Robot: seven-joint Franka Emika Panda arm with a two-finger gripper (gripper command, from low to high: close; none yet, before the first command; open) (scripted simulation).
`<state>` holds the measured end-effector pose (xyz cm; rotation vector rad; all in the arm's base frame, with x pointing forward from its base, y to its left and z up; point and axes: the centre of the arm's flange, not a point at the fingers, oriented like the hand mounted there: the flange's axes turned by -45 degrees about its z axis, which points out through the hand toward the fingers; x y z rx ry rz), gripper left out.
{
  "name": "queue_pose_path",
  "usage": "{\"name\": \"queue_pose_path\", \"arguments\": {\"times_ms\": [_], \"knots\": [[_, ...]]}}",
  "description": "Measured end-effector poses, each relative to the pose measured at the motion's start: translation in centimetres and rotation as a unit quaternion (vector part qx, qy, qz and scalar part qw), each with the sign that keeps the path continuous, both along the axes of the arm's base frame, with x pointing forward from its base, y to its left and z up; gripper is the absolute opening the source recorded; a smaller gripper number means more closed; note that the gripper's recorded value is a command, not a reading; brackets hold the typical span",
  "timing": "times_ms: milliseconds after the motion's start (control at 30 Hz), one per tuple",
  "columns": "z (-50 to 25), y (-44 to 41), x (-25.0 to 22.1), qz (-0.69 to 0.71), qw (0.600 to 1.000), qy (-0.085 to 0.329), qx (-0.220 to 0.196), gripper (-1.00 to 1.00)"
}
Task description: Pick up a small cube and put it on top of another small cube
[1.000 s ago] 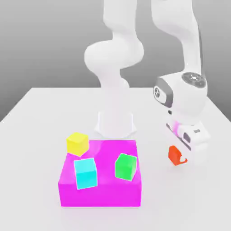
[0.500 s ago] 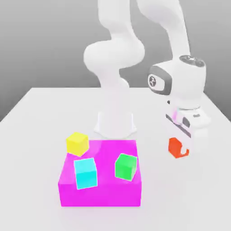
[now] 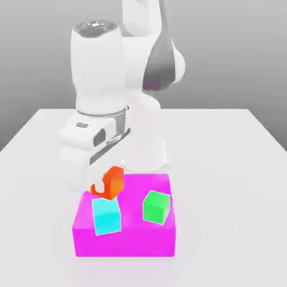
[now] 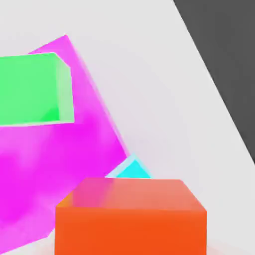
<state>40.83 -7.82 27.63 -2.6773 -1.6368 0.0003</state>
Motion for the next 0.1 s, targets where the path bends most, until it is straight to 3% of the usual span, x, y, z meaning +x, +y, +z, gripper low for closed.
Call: {"name": "queue_pose_path", "arguments": {"times_ms": [100], "knots": [[0.0,0.0,0.0,0.0,1.0,0.0,0.0,1.0]]}}
